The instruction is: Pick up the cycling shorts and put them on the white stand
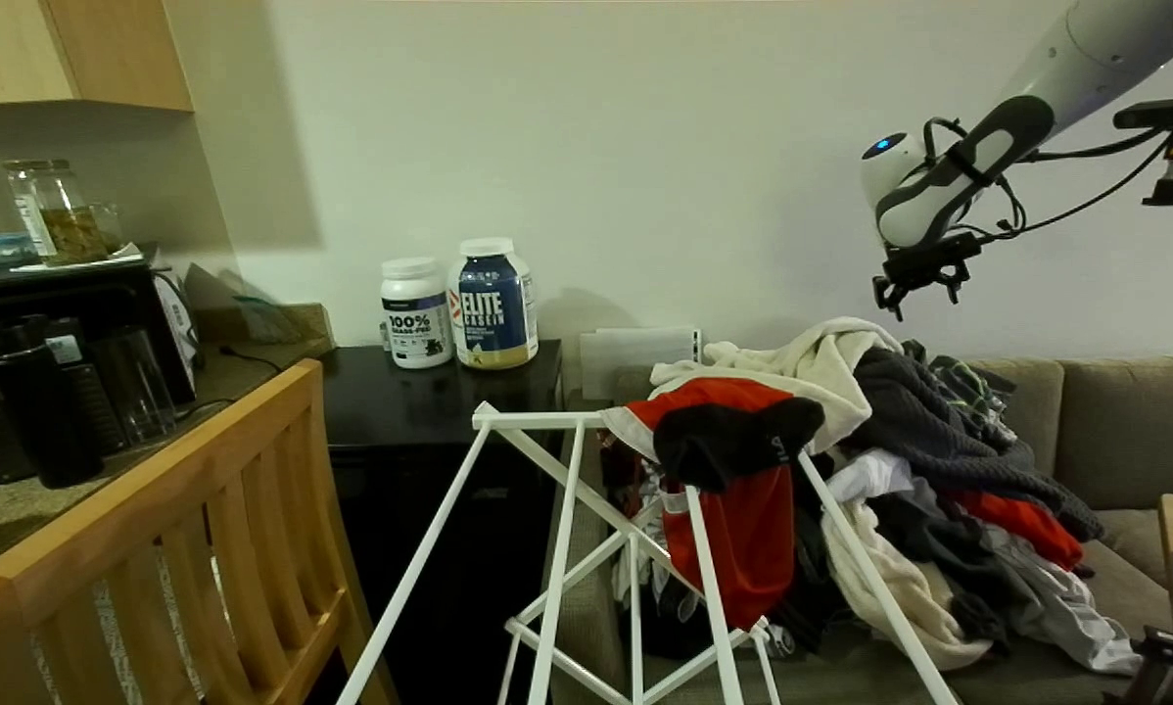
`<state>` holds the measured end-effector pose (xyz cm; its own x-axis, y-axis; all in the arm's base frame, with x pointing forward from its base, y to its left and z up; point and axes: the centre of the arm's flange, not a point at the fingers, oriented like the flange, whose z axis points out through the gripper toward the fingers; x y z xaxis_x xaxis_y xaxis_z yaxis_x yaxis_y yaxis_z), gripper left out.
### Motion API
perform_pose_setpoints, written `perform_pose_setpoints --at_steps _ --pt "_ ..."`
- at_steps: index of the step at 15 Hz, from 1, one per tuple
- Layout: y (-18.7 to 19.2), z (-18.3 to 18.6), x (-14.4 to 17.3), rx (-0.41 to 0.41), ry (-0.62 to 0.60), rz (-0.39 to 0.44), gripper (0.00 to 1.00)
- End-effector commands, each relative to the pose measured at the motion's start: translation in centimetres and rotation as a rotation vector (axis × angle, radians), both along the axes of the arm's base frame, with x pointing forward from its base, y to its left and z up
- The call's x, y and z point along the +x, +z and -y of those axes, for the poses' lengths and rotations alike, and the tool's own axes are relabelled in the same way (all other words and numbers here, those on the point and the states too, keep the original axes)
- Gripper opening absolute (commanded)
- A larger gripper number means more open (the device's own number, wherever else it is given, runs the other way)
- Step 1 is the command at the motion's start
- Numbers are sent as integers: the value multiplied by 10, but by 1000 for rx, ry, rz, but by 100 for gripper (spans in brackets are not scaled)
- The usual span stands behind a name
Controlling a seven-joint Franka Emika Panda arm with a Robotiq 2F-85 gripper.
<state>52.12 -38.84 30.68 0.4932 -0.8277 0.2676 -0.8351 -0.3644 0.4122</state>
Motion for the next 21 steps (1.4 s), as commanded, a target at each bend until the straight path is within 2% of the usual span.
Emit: perform_pose_setpoints --at_steps 1,8,15,21 --pt "-11 15 -1 -16 -42 -18 100" --pt "-21 47 -1 -42 -40 -24 100" --pt "-38 61 -8 -8 7 4 100" --pt "-60 56 -6 41 55 64 100"
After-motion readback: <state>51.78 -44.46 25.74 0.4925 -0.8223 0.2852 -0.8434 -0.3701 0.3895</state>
